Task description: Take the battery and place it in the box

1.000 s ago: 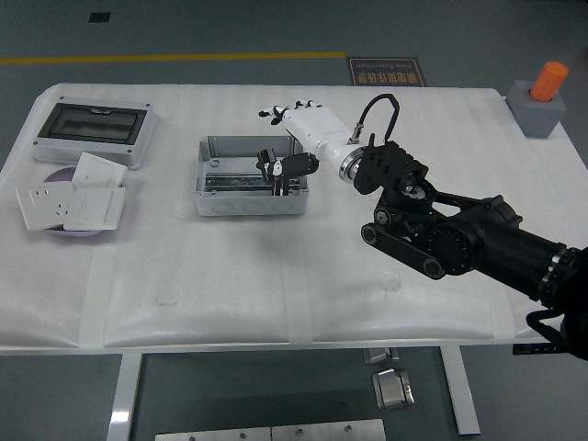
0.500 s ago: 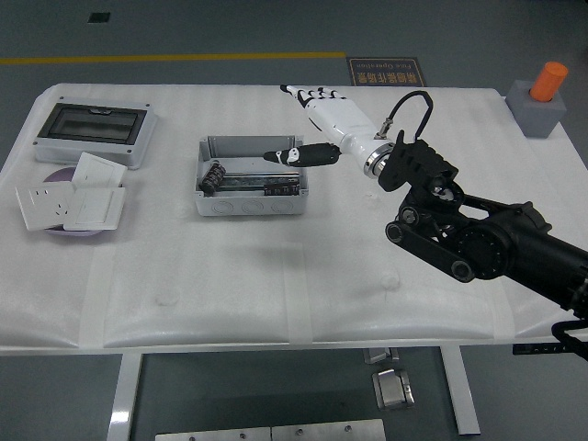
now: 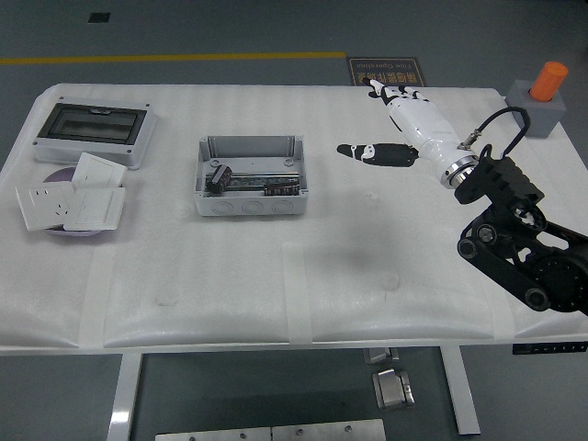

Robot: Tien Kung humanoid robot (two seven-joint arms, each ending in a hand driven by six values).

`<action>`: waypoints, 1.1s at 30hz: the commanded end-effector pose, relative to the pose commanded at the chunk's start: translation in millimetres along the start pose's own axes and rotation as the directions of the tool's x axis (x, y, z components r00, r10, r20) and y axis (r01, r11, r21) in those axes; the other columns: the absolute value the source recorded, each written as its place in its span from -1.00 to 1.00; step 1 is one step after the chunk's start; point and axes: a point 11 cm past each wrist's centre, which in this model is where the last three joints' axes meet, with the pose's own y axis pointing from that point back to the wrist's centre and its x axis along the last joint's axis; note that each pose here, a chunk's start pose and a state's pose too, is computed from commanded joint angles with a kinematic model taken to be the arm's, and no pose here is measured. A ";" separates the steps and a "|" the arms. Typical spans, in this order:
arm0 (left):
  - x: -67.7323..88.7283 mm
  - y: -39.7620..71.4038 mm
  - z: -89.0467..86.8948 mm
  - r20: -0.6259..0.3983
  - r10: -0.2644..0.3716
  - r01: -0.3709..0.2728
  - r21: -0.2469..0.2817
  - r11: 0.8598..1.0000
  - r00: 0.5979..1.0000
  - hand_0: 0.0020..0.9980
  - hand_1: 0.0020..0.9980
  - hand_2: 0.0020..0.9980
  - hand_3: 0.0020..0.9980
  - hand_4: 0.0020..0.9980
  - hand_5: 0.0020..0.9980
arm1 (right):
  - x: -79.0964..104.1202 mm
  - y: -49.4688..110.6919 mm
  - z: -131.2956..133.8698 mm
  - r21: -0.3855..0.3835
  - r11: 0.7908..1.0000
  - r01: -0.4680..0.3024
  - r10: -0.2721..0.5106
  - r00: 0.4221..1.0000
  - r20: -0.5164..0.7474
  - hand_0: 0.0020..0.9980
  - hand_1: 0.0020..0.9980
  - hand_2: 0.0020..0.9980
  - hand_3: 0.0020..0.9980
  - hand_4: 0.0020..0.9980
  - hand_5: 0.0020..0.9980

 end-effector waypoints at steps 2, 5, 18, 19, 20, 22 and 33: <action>0.3 0.0 -0.1 -0.001 0.002 -0.002 -0.002 1.000 1.000 0.20 0.24 -0.14 0.22 -0.11 0.02 | 5.0 1.4 5.6 -0.016 1.000 -0.019 0.019 1.000 0.005 1.00 0.68 0.65 0.90 1.00 0.46; 1.2 0.0 -0.4 -0.003 0.005 -0.005 -0.004 1.000 1.000 0.20 0.24 -0.14 0.22 -0.11 0.02 | 12.2 3.1 12.7 -0.034 0.999 -0.042 0.042 0.999 0.004 0.92 0.59 0.56 0.76 1.00 0.42; 0.6 -0.1 -2.5 -0.006 0.003 -0.003 0.002 1.000 1.000 0.20 0.24 -0.14 0.22 -0.11 0.01 | 37.8 16.2 39.1 -0.100 0.987 -0.124 0.126 0.992 0.021 0.89 0.54 0.53 0.68 1.00 0.40; 1.9 -0.1 -1.4 -0.006 0.004 -0.004 0.000 1.000 1.000 0.20 0.24 -0.14 0.22 -0.11 0.01 | 39.2 16.4 39.8 -0.101 0.987 -0.128 0.131 0.991 0.023 0.89 0.54 0.53 0.68 1.00 0.40; 3.4 0.0 -0.8 -0.006 0.006 -0.006 0.000 1.000 1.000 0.20 0.24 -0.14 0.22 -0.11 0.01 | 40.1 16.4 40.2 -0.102 0.986 -0.131 0.134 0.991 0.024 0.89 0.54 0.53 0.68 1.00 0.40; 7.5 0.0 -1.7 -0.007 0.014 -0.014 0.001 1.000 1.000 0.20 0.24 -0.14 0.22 -0.11 0.01 | 40.7 16.9 41.2 -0.106 0.985 -0.135 0.138 0.990 0.027 0.88 0.53 0.52 0.66 1.00 0.38; 6.3 -0.2 -12.4 -0.005 0.008 -0.008 0.024 1.000 1.000 0.20 0.24 -0.14 0.22 -0.11 0.01 | 44.0 26.3 57.5 -0.155 0.976 -0.157 0.165 0.985 0.044 0.87 0.52 0.50 0.63 0.99 0.33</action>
